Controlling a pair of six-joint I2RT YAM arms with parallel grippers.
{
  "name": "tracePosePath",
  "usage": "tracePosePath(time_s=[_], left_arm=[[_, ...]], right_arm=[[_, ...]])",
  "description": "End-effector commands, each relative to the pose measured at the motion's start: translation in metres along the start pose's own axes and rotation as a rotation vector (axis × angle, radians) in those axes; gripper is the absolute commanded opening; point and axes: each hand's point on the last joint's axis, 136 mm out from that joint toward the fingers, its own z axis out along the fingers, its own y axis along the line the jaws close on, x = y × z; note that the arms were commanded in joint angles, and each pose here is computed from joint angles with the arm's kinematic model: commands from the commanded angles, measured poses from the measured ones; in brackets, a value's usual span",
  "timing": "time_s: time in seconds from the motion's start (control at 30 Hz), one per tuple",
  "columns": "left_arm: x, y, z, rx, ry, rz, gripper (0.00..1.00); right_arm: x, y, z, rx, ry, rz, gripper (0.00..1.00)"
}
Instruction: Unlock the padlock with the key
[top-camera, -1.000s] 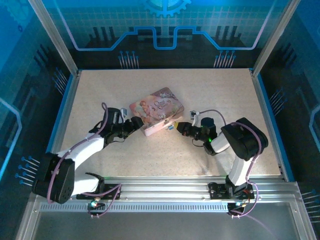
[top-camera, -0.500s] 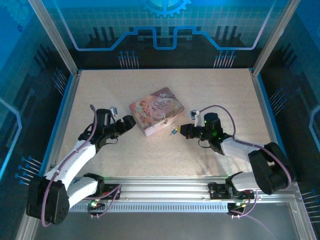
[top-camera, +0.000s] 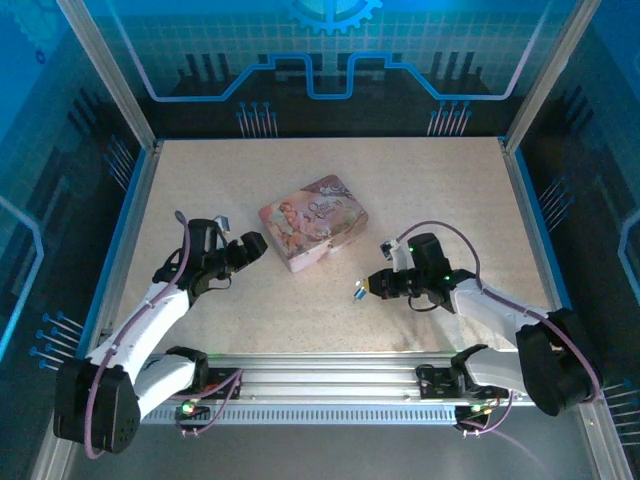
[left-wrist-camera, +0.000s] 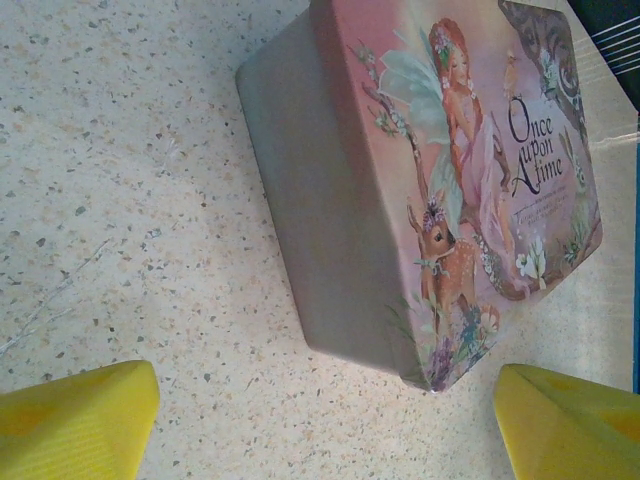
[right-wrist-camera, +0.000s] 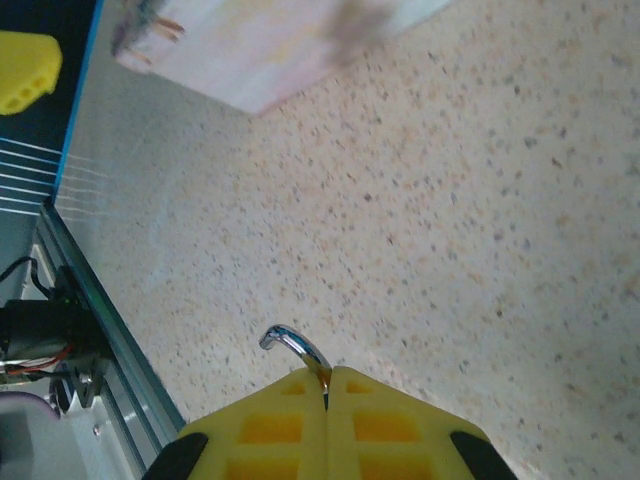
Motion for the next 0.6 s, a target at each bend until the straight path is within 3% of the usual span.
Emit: tracePosePath(time_s=[0.0,0.57], left_arm=[[-0.002,0.003,-0.004,-0.013,-0.010,0.006,0.88],[0.002,0.006,0.001,-0.018,0.019,-0.005,0.89]], right_arm=[[0.015,-0.006,0.003,0.023,0.065,0.013,0.01],[0.018,-0.026,0.027,0.046,0.102,0.085,0.07]])
